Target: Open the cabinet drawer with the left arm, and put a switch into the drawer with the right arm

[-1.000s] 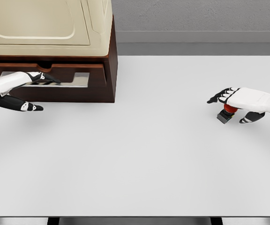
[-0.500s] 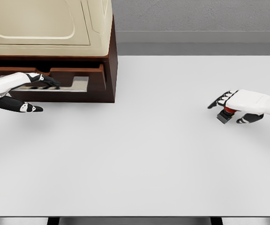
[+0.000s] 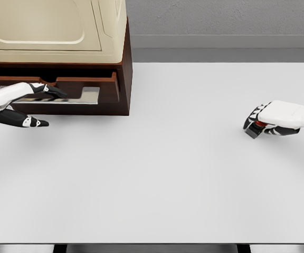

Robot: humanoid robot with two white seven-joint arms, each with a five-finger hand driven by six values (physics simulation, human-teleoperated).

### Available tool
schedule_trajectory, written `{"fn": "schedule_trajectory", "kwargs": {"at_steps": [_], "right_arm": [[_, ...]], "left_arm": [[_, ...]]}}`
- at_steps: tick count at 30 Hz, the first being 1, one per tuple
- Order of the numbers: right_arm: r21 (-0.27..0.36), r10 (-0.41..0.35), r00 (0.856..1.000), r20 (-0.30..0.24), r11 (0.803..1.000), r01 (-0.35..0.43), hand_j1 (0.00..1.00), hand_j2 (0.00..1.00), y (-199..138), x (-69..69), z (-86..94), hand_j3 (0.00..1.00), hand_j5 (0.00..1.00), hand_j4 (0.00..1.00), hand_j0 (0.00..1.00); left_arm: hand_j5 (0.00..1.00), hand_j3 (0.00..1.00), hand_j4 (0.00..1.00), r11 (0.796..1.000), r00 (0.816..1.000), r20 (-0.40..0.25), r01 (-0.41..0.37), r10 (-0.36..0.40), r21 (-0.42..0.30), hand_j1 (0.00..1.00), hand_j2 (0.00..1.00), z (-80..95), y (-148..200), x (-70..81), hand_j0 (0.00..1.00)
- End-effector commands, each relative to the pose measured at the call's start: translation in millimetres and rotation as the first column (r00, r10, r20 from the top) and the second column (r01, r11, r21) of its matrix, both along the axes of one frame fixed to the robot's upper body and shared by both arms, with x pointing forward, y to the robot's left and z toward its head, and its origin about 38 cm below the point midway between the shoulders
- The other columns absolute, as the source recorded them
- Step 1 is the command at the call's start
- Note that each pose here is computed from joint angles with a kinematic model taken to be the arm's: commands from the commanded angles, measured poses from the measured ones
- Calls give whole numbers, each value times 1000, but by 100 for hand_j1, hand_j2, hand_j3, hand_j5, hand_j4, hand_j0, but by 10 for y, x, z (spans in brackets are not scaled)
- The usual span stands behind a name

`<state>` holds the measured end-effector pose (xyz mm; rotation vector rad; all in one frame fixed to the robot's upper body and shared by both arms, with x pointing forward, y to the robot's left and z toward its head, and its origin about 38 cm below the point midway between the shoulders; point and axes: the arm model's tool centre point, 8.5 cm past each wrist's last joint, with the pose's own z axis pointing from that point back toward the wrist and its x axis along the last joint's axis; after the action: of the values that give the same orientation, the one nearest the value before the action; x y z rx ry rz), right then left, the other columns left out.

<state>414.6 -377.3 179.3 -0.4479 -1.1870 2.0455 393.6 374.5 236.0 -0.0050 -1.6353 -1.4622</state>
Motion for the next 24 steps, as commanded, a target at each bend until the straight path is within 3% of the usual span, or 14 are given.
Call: {"fn": "schedule_trajectory", "kwargs": {"at_steps": [1, 10, 18, 24], "right_arm": [[-23, 3, 1000, 0, 1000, -3, 56, 56, -13, -2, -11, 56, 56, 56, 56], [-26, 4, 1000, 5, 1000, -4, 48, 48, -3, 13, 9, 48, 48, 48, 48], [-17, 11, 999, 52, 1000, -10, 48, 48, 31, 108, 208, 48, 48, 48, 48], [-15, 22, 998, 55, 1000, -22, 48, 48, 76, 115, 217, 48, 48, 48, 48]], "left_arm": [[82, 82, 82, 999, 999, 7, 48, -48, 7, 82, 82, -14, -88, -57, 82], [82, 82, 82, 998, 998, -7, 62, -62, -1, 82, 82, -41, -119, -115, 82], [82, 82, 82, 998, 998, -8, 62, -62, 0, 82, 82, -16, -104, -138, 82], [82, 82, 82, 997, 997, -1, 74, -74, 4, 82, 82, 37, -122, -170, 82]]}}
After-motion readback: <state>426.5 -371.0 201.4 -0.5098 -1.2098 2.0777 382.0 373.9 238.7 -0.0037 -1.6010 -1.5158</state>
